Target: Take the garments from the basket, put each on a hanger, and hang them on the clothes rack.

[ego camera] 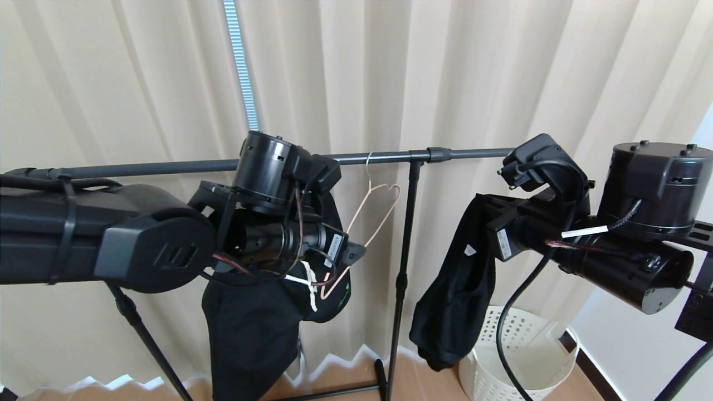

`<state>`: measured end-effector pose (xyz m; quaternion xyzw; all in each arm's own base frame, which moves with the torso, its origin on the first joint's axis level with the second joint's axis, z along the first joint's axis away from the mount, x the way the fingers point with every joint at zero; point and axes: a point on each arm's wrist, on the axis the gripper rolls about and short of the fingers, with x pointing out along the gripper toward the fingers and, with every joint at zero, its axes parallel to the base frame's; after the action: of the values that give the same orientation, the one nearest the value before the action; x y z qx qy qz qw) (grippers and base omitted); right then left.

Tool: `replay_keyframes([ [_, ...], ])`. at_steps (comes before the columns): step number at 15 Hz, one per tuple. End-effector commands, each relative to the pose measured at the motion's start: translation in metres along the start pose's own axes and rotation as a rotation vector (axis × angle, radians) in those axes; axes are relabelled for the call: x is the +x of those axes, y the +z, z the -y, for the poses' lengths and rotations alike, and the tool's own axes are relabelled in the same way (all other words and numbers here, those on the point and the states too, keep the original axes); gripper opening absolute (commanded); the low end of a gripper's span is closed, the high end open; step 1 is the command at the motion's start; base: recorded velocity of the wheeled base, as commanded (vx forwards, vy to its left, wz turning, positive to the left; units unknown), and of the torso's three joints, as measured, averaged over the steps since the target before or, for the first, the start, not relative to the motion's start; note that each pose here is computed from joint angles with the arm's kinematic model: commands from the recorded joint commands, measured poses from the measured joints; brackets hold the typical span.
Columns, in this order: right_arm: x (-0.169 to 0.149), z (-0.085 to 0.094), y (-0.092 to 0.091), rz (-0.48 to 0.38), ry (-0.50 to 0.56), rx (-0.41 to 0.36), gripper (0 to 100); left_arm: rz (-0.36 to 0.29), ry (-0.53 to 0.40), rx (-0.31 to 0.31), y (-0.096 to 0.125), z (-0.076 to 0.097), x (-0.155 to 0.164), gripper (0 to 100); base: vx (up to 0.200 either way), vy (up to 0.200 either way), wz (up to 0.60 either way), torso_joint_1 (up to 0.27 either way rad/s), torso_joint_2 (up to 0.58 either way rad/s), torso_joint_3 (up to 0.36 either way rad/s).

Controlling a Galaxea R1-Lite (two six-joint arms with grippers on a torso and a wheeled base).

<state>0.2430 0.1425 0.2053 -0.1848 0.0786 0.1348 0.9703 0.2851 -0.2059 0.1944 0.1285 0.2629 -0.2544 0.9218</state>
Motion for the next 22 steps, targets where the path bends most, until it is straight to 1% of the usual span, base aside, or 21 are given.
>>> replay_keyframes([
  [1,-0.009,0.007,0.006,0.029,-0.016,0.009,0,-0.037,0.045,0.022,0.000,-0.001,0.037,100,0.000,0.000,0.00,0.000,0.00,0.000],
  [3,-0.010,0.013,0.007,0.037,-0.033,0.000,0,-0.042,0.055,0.023,0.002,0.000,0.057,100,0.000,0.000,0.00,0.000,0.00,0.000],
  [6,-0.009,0.016,0.008,0.038,-0.042,0.002,0,-0.056,0.084,0.017,0.000,-0.003,0.085,100,0.000,0.000,0.00,0.000,0.00,0.000],
  [7,-0.008,0.016,0.007,0.033,-0.041,-0.001,0,-0.062,0.094,0.008,-0.001,-0.008,0.098,100,0.000,0.000,0.00,0.000,0.00,0.000],
  [10,-0.007,0.016,0.005,0.026,-0.044,-0.016,0,-0.062,0.112,-0.007,-0.001,-0.017,0.115,100,0.000,0.000,0.00,0.000,0.00,0.000],
  [12,-0.006,0.016,0.005,0.025,-0.043,-0.016,0,-0.077,0.118,-0.015,-0.006,-0.021,0.122,100,0.000,0.000,0.00,0.000,0.00,0.000],
  [14,-0.005,0.016,0.005,0.022,-0.041,-0.017,0,-0.085,0.118,-0.027,-0.009,-0.021,0.125,100,0.000,0.000,0.00,0.000,0.00,0.000],
  [22,-0.007,0.016,0.005,0.023,-0.043,-0.017,0,-0.075,0.117,-0.045,-0.007,-0.019,0.128,100,0.000,0.000,0.00,0.000,0.00,0.000],
])
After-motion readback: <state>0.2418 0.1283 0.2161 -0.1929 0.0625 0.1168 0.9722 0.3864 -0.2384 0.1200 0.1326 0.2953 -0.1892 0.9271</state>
